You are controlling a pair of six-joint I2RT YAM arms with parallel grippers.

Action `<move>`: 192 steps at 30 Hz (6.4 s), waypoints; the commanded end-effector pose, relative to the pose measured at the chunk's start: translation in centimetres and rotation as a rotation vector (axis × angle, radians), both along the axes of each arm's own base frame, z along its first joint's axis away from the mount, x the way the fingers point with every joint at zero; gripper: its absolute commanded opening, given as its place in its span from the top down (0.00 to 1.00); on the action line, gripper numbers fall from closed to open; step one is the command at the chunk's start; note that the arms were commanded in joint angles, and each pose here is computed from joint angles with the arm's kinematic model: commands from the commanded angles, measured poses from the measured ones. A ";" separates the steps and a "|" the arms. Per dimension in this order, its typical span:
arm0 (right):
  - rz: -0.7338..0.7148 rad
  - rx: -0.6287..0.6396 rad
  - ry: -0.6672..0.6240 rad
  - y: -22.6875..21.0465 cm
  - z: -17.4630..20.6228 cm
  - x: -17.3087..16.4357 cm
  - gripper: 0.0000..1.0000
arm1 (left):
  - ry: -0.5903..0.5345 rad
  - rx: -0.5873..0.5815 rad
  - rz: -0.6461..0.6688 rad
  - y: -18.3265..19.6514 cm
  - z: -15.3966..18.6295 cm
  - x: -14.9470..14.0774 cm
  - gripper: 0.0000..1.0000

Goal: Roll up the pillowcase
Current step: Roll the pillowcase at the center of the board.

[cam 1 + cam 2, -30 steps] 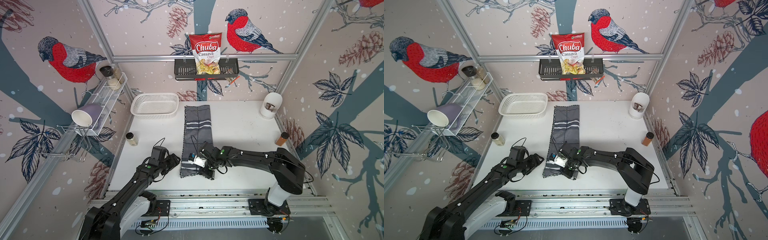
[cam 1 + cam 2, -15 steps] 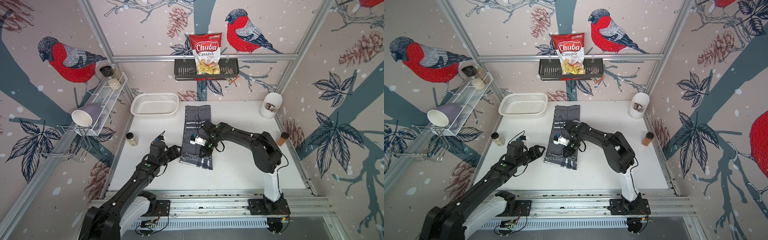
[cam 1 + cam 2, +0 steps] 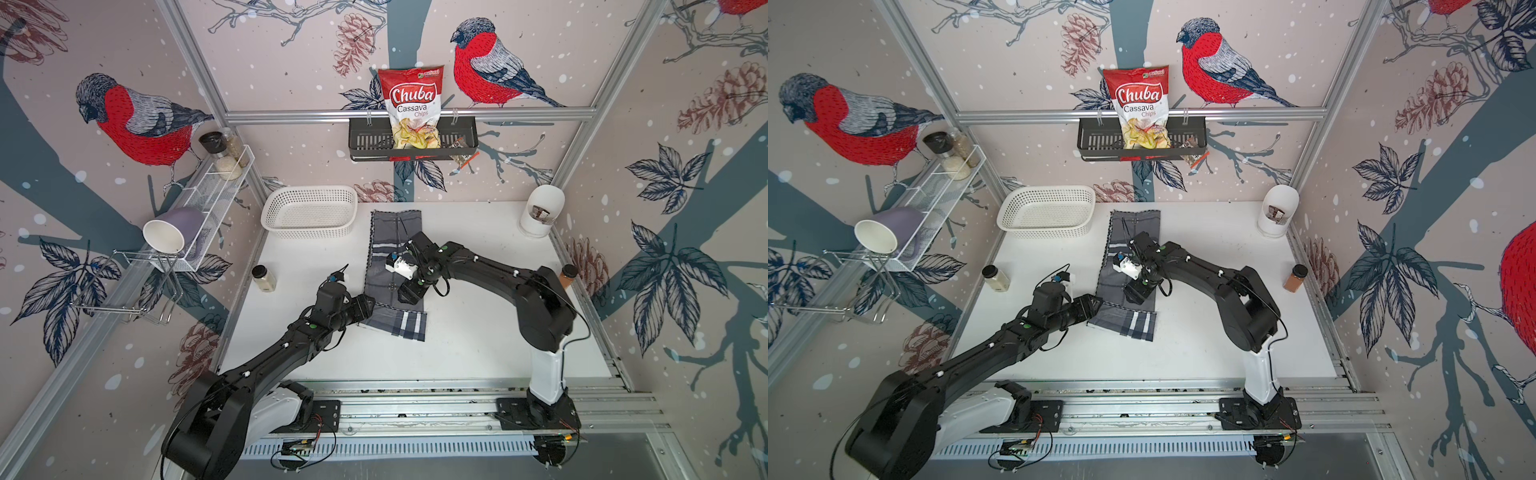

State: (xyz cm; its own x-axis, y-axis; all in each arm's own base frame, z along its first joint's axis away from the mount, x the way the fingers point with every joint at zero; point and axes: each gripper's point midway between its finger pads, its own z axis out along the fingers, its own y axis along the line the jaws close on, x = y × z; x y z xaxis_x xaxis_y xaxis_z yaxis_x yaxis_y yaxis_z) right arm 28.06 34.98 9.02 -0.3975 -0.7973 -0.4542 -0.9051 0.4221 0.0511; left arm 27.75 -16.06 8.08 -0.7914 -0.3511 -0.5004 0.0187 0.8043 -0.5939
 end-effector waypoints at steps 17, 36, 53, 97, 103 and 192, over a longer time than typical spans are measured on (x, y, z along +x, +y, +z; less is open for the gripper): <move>0.188 0.010 -0.525 4.0 -4.2 -11.3 0.05 | 0.233 0.038 0.113 2.3 -7.5 -3.6 0.95; 0.312 0.003 0.221 1.4 -7.1 -15.5 1.00 | 0.119 -0.002 0.350 6.4 -3.1 -3.0 0.86; 0.260 0.103 0.682 0.0 -2.3 -11.6 1.00 | -0.174 -0.076 0.000 0.8 2.7 -0.6 0.74; 0.087 0.100 0.091 3.1 0.8 1.1 0.25 | -0.107 0.017 0.001 -0.1 -2.5 1.0 0.78; 0.113 0.216 -0.650 2.8 7.4 -2.5 0.13 | -0.031 0.055 -0.007 -0.5 -4.2 1.7 0.83; 0.236 0.145 0.729 2.0 -3.6 -3.5 0.83 | -0.261 -0.077 -0.116 -0.4 -0.5 0.5 0.43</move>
State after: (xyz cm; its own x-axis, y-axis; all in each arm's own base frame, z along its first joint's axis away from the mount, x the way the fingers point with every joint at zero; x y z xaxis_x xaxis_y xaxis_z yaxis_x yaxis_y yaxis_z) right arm 25.03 36.98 4.76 -0.4595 -0.8514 -0.2530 -0.7091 0.1800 0.6818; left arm 27.35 -16.76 7.02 -0.7132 -0.3078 -0.6297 0.2581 0.7200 -0.6442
